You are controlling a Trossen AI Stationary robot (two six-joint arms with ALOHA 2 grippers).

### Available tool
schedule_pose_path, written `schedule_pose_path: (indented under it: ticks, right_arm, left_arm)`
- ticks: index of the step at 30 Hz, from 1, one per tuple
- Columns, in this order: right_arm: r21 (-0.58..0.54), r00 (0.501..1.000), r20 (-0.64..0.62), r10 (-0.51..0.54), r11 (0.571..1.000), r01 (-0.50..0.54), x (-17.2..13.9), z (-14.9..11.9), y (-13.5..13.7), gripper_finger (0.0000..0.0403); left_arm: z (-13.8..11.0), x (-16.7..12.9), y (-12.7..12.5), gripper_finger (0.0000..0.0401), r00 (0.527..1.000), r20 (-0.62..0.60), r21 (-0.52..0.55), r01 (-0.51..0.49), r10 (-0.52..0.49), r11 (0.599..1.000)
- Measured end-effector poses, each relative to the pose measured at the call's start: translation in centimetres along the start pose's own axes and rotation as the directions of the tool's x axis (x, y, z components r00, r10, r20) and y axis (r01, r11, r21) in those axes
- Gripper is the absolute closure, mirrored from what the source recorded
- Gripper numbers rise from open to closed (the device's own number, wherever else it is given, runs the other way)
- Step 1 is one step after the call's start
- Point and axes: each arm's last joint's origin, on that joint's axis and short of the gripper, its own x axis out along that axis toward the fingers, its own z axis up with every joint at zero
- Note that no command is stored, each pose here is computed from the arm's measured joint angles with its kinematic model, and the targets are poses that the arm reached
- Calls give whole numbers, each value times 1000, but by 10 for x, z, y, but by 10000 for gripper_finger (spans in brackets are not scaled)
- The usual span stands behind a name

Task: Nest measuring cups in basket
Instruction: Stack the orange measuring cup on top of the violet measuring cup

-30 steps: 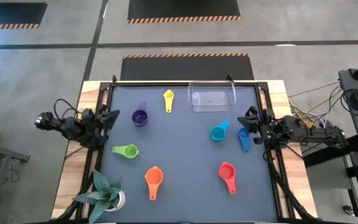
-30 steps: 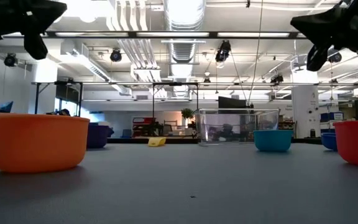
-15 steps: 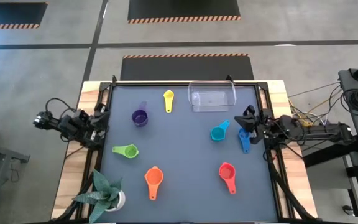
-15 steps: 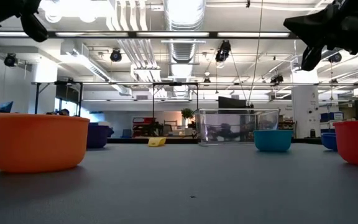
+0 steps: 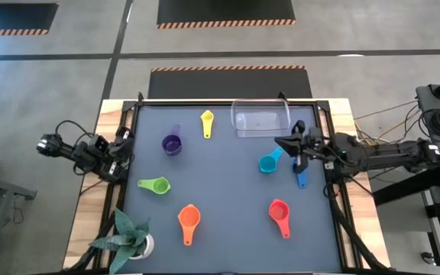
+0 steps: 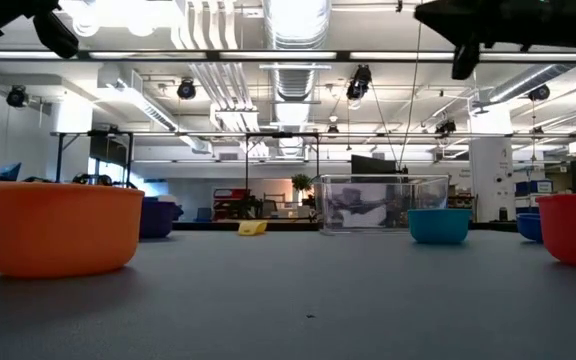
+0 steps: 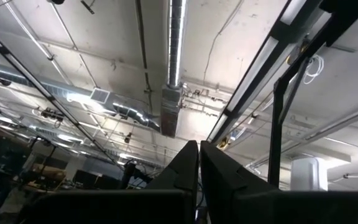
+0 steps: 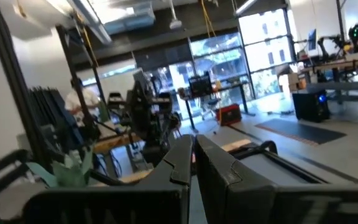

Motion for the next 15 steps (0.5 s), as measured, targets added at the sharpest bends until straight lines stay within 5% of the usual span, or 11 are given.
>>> schedule_pose_path:
  ticks: [15]
  right_arm:
    - [-11, 990, -122, 70, 997, -72, 84, 5, 33, 394]
  left_arm:
    - [2, 0, 0, 401, 1000, 20, -9, -2, 2, 1000]
